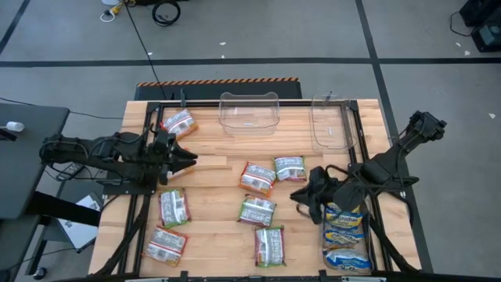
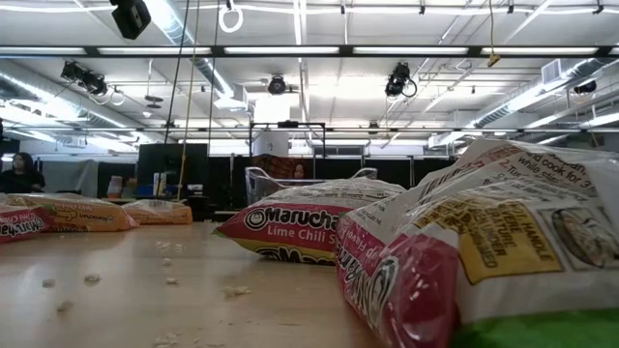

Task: Sort Maruchan noodles
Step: Put the top red noodle pack into the top right transparent bin

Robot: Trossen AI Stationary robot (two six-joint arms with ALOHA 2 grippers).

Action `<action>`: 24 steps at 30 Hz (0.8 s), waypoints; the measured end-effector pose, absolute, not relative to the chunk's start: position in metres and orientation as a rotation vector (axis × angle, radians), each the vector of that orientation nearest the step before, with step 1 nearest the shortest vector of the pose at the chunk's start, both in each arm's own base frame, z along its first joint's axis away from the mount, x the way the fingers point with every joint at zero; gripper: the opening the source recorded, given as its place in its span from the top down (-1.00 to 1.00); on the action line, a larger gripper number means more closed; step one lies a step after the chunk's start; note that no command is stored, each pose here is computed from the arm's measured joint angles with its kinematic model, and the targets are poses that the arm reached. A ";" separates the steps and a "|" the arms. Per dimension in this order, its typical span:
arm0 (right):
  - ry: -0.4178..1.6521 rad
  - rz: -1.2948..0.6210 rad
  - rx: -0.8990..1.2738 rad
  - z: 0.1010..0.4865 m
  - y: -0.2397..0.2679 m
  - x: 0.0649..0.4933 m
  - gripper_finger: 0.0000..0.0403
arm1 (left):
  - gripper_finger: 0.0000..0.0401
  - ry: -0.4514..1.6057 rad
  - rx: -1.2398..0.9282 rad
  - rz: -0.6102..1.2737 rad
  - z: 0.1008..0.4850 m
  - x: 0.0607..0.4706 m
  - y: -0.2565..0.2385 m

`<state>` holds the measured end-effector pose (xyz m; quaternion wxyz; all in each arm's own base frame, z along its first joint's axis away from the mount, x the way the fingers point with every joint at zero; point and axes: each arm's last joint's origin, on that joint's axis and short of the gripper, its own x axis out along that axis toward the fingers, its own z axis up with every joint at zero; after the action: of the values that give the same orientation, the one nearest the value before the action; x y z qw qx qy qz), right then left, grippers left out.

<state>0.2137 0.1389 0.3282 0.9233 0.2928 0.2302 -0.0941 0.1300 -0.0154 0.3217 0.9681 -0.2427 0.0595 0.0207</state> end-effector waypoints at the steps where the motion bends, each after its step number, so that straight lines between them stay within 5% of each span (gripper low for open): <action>1: 0.440 -0.233 0.631 0.329 0.136 0.216 0.77 | 0.43 0.120 -0.491 0.042 0.322 0.130 -0.015; 13: 0.257 -0.523 0.974 0.329 0.095 0.237 0.96 | 0.43 0.121 -0.491 0.042 0.321 0.130 -0.015; 24: 0.237 -0.589 0.977 0.329 0.073 0.245 0.95 | 0.43 0.121 -0.490 0.042 0.321 0.130 -0.015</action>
<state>0.2448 0.0731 0.3290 0.8351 0.4612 0.1117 -0.2782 0.1302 -0.0154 0.3213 0.9681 -0.2426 0.0601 0.0206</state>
